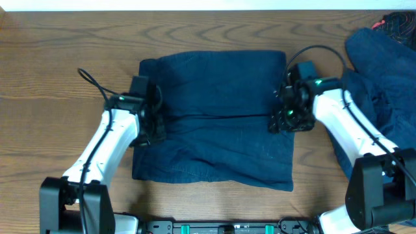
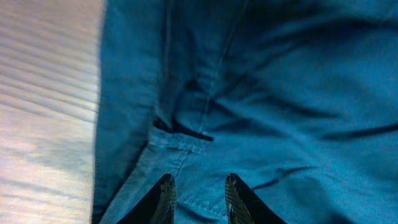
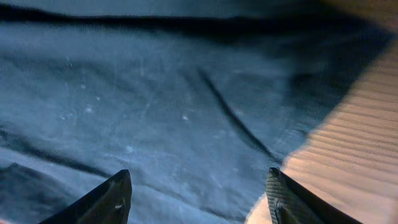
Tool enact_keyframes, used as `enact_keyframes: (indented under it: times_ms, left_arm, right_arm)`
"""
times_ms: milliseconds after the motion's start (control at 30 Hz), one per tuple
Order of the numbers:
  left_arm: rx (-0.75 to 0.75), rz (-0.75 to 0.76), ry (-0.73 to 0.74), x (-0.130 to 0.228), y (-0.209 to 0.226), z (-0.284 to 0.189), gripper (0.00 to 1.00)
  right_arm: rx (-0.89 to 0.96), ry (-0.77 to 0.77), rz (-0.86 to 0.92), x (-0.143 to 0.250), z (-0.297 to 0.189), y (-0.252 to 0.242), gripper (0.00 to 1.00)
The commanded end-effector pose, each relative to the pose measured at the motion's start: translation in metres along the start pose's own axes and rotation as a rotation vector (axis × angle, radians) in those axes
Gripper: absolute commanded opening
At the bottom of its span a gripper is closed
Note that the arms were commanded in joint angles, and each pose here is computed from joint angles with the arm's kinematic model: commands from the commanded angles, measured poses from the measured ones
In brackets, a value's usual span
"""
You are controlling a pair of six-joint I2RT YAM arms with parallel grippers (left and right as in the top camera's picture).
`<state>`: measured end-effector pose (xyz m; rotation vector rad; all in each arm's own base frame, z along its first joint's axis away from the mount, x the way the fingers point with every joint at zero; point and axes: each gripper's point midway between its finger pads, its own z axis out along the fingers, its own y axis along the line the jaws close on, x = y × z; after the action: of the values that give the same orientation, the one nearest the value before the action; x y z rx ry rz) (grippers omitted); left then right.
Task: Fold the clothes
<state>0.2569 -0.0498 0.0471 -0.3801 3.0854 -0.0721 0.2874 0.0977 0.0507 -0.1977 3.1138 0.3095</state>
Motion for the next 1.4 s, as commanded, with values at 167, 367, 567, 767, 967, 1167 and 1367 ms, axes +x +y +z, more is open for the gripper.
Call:
enact_keyframes:
  times_ms: [167,367,567,767,967,1167,1367]
  left_arm:
    - [0.016,-0.001,0.002,0.012,0.001,0.028,0.30]
    - [0.044,-0.004,-0.061,0.004,-0.002,0.042,0.30]
    - [0.067,-0.011,-0.122,-0.008,-0.005,0.058,0.30]
    - [0.017,-0.016,-0.194,-0.030,0.000,0.072,0.31]
    - [0.035,-0.020,-0.266,-0.050,-0.006,0.070,0.31]
    - [0.029,0.023,-0.248,-0.055,-0.011,0.040,0.44]
    - [0.024,0.029,-0.238,-0.038,-0.006,-0.033,0.59]
  right_arm:
    - [-0.009,0.043,0.027,0.030,0.043,0.002,0.64]
    - [-0.016,-0.015,0.017,0.029,0.064,-0.003,0.63]
    - [0.045,-0.150,0.024,-0.002,0.073,-0.014,0.63]
    - [0.087,-0.202,0.036,-0.022,0.090,-0.029,0.65]
    - [0.092,-0.217,0.090,-0.035,0.102,-0.049,0.72]
    - [0.088,-0.270,0.120,-0.066,0.061,-0.058,0.82]
    - [0.092,-0.295,0.070,-0.075,-0.016,-0.043,0.93]
